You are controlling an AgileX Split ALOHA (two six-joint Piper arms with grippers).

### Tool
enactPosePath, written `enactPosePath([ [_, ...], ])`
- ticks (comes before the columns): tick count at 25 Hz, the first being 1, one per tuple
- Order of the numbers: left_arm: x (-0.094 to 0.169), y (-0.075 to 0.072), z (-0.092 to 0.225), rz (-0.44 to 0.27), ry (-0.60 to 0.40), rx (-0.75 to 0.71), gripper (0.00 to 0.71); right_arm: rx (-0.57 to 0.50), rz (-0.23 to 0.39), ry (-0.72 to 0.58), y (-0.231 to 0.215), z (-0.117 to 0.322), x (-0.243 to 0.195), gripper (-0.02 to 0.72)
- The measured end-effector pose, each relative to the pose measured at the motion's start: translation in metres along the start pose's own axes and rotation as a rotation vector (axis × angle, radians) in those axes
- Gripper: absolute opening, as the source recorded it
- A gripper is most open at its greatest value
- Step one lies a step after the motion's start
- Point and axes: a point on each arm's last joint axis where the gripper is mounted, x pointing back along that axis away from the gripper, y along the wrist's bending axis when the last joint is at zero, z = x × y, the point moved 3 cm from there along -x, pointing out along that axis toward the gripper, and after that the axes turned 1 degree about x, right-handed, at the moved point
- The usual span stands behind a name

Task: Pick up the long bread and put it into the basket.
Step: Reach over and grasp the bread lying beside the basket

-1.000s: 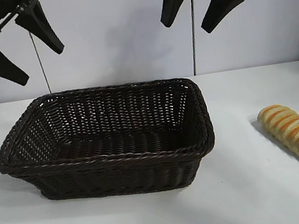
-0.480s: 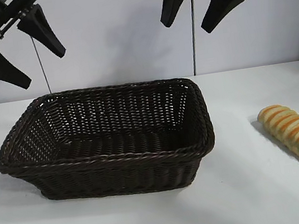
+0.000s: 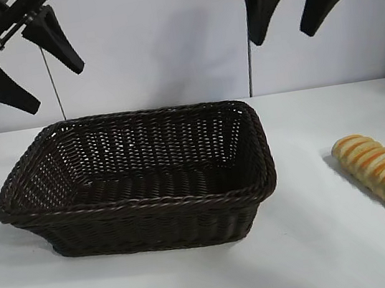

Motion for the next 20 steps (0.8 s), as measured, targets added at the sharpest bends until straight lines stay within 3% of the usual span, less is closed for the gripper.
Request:
enactPosePath([
  [15, 0.0, 0.0, 0.0, 0.0, 0.0, 0.0, 0.571, -0.005, 0.005, 0.004, -0.018, 0.003, -0.001, 0.582],
  [20, 0.0, 0.0, 0.0, 0.0, 0.0, 0.0, 0.571, 0.014, -0.008, 0.087, -0.015, 0.021, -0.018, 0.582],
])
